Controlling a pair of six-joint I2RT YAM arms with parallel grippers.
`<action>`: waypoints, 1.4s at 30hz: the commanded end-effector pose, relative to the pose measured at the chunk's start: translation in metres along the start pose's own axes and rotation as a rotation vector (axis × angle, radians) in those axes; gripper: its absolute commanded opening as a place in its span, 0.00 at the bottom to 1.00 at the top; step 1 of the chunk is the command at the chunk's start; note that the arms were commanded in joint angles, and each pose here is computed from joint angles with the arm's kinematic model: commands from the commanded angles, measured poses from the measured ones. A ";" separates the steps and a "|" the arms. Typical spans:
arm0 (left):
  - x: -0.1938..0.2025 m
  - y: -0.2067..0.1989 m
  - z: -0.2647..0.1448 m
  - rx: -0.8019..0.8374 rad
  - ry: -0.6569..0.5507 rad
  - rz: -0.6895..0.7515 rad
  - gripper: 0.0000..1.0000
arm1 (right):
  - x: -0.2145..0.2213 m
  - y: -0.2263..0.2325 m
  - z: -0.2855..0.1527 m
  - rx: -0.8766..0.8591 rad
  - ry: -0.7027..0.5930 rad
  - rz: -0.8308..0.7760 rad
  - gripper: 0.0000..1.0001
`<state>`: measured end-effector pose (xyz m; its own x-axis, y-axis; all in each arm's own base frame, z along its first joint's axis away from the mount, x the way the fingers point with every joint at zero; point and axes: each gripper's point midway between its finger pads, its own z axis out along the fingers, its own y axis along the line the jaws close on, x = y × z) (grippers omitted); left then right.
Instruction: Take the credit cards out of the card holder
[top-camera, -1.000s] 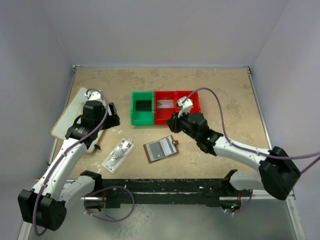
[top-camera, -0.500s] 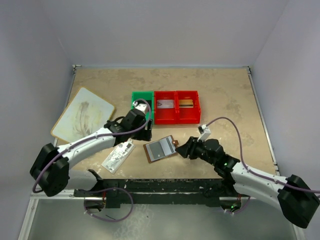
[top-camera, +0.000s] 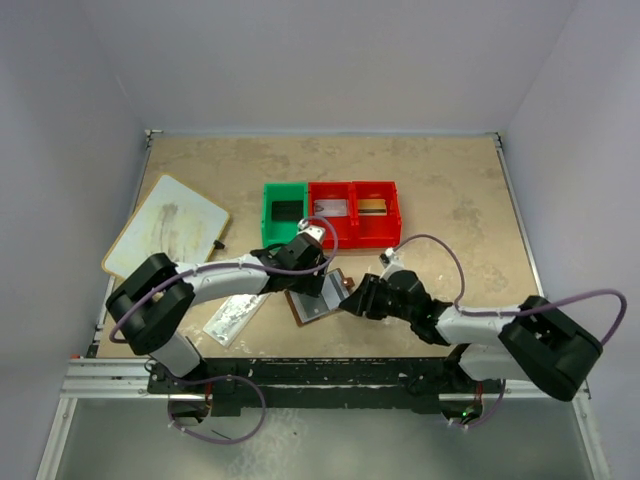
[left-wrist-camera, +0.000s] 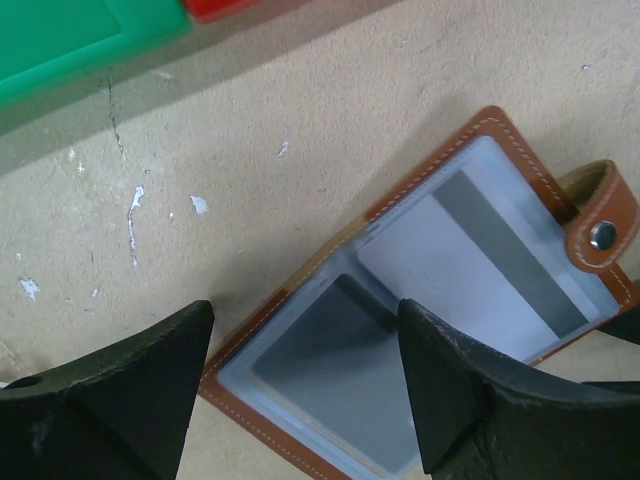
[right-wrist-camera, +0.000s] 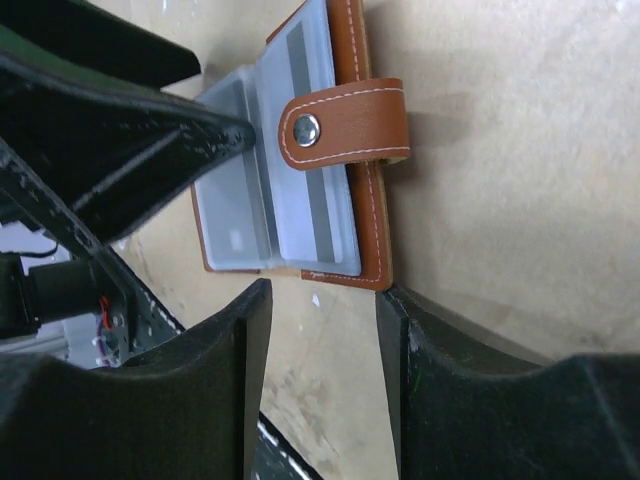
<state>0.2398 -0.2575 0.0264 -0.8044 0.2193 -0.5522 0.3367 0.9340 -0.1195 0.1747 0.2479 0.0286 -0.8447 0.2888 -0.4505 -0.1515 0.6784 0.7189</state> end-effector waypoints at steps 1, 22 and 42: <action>-0.016 -0.018 -0.003 0.057 -0.075 -0.017 0.71 | -0.022 0.024 0.013 -0.070 -0.051 0.040 0.48; 0.055 -0.148 -0.032 0.366 -0.130 -0.198 0.65 | -0.045 0.023 0.067 -0.107 0.202 -0.274 0.45; 0.016 -0.101 -0.083 0.156 -0.336 -0.148 0.55 | -0.091 0.032 0.011 0.007 -0.037 -0.241 0.44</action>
<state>0.1231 -0.3515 0.0865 -0.7248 -0.0180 -0.6887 0.3764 0.8270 -0.4176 0.2701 0.2392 0.0836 -0.7422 0.0827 -0.6651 -0.3337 0.8150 0.4737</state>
